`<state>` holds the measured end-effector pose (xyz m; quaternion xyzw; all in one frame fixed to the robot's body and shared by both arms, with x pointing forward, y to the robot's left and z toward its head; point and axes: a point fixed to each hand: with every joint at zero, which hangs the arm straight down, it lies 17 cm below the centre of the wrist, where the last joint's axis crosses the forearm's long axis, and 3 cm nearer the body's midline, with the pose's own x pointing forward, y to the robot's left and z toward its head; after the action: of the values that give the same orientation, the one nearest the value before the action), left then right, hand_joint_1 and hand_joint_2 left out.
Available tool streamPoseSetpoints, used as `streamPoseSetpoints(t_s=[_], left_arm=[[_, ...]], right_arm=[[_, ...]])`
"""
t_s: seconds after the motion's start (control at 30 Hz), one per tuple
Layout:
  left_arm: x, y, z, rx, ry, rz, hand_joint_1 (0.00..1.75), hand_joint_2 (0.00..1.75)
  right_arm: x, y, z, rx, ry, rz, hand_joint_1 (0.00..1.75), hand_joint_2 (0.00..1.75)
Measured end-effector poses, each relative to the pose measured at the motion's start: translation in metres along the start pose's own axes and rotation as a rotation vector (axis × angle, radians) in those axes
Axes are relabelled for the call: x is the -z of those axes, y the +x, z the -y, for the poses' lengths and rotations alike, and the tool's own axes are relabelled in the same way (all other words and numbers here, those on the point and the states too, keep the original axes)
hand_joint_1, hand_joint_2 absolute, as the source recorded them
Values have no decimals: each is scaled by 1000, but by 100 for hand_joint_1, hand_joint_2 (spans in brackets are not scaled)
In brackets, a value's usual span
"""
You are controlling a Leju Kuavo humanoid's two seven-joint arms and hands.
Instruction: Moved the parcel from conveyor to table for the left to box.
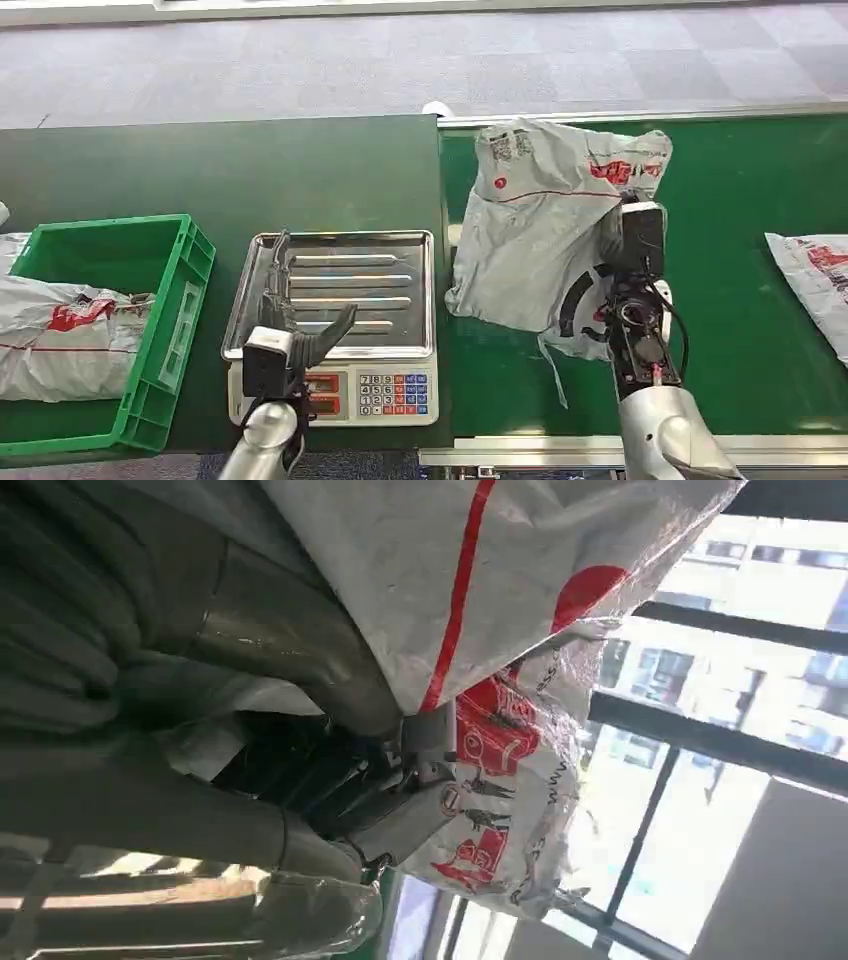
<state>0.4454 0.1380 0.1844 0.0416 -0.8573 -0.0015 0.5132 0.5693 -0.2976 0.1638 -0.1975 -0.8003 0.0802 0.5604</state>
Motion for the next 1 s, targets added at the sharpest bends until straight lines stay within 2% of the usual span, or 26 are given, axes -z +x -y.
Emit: streamPoseSetpoints(t_s=[0.3, 1.0], left_arm=[[4, -1, 8, -6, -18, 2, 0, 175], [3, -4, 12, -10, -23, -8, 0, 175]], right_arm=[[-2, 10, 24, 28, -82, 49, 175, 175], [-3, 12, 30, 28, -99, 57, 175, 175]])
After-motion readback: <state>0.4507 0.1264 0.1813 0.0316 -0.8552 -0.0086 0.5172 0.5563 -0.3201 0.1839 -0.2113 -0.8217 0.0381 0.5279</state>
